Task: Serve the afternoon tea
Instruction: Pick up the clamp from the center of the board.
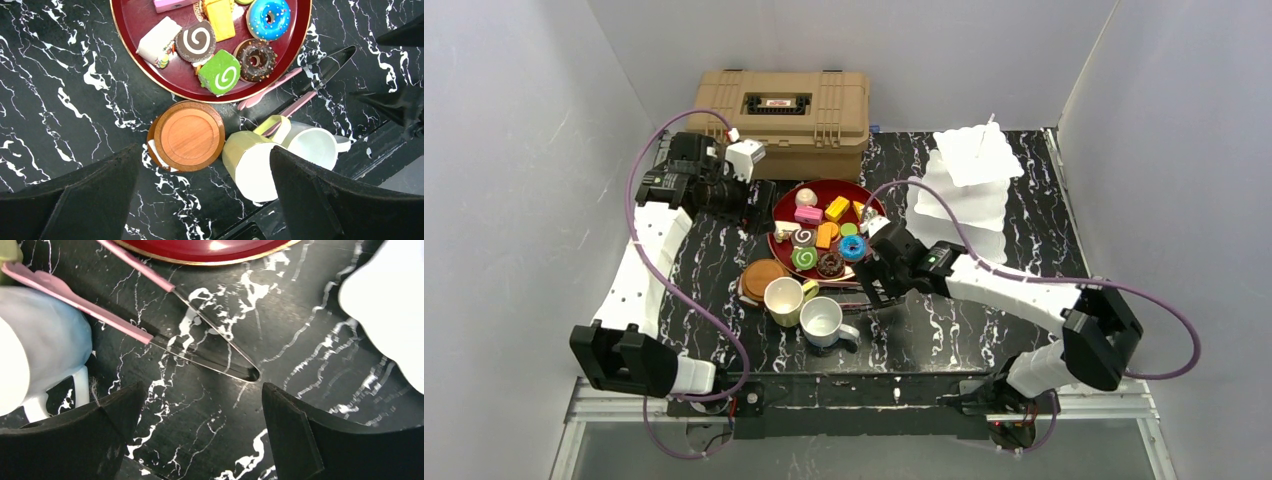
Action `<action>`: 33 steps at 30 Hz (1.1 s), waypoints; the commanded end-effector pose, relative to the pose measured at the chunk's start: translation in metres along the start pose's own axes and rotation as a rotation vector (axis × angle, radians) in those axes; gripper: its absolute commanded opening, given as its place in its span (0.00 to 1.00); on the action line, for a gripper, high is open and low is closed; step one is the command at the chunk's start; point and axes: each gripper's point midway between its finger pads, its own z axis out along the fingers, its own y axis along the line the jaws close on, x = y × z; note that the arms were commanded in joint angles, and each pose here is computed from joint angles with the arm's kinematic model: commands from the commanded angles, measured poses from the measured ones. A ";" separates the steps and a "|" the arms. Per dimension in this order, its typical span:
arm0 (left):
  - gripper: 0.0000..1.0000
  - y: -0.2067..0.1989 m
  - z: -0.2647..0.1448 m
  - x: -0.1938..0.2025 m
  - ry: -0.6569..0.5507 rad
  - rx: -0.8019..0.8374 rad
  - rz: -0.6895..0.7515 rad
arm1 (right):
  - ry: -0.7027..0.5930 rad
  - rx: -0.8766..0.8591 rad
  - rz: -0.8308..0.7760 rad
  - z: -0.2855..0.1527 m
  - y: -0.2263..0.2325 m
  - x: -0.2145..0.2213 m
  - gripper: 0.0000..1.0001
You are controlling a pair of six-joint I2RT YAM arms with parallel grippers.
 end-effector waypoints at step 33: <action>0.99 -0.005 -0.022 0.004 -0.007 -0.026 0.037 | -0.037 -0.223 -0.242 0.084 0.008 -0.015 0.72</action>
